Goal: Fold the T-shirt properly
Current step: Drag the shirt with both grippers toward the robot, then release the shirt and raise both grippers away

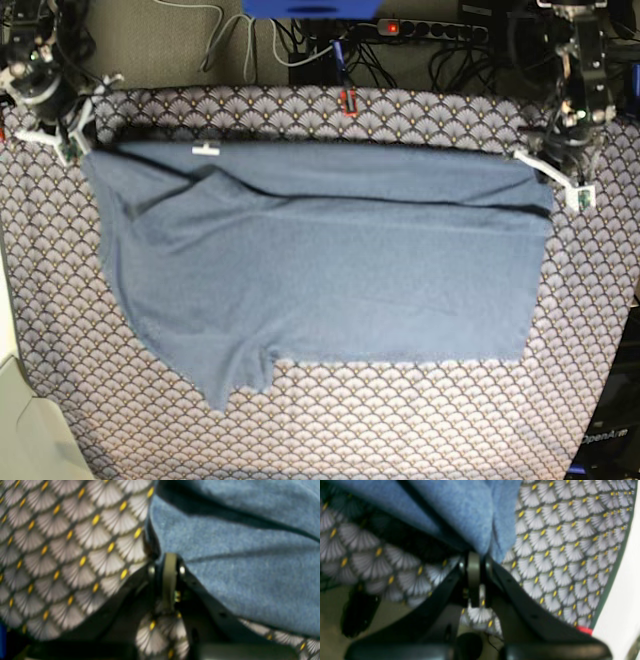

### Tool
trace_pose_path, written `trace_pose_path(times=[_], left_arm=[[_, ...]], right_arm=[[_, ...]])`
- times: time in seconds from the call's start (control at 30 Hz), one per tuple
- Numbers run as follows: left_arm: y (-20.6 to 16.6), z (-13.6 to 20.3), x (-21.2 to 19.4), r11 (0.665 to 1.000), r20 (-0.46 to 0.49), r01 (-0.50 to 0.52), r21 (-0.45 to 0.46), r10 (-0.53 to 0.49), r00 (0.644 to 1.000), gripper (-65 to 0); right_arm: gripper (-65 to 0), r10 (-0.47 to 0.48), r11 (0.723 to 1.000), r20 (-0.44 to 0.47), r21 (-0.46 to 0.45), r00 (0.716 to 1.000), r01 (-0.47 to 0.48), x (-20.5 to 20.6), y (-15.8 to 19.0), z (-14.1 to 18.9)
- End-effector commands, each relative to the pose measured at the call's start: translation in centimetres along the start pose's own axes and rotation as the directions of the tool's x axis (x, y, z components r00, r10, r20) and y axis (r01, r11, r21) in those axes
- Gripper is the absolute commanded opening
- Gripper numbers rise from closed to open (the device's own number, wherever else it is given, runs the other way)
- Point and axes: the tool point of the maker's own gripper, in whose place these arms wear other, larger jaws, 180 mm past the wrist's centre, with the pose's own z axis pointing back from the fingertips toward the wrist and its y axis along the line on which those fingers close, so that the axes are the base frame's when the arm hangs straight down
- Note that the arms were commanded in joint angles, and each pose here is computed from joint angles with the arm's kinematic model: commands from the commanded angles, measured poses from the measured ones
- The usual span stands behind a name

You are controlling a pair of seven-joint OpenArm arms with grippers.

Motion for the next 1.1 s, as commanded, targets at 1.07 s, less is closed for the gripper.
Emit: trace_pose_path(times=[1.07], left_arm=[[2.9, 2.6, -3.1, 0.997, -0.053, 0.035, 0.068, -0.032, 0.998, -44.4]], right_arm=[[-53.7, 0.027, 0.998, -0.048, 0.055, 0.999, -0.024, -3.0, 2.4, 2.9]])
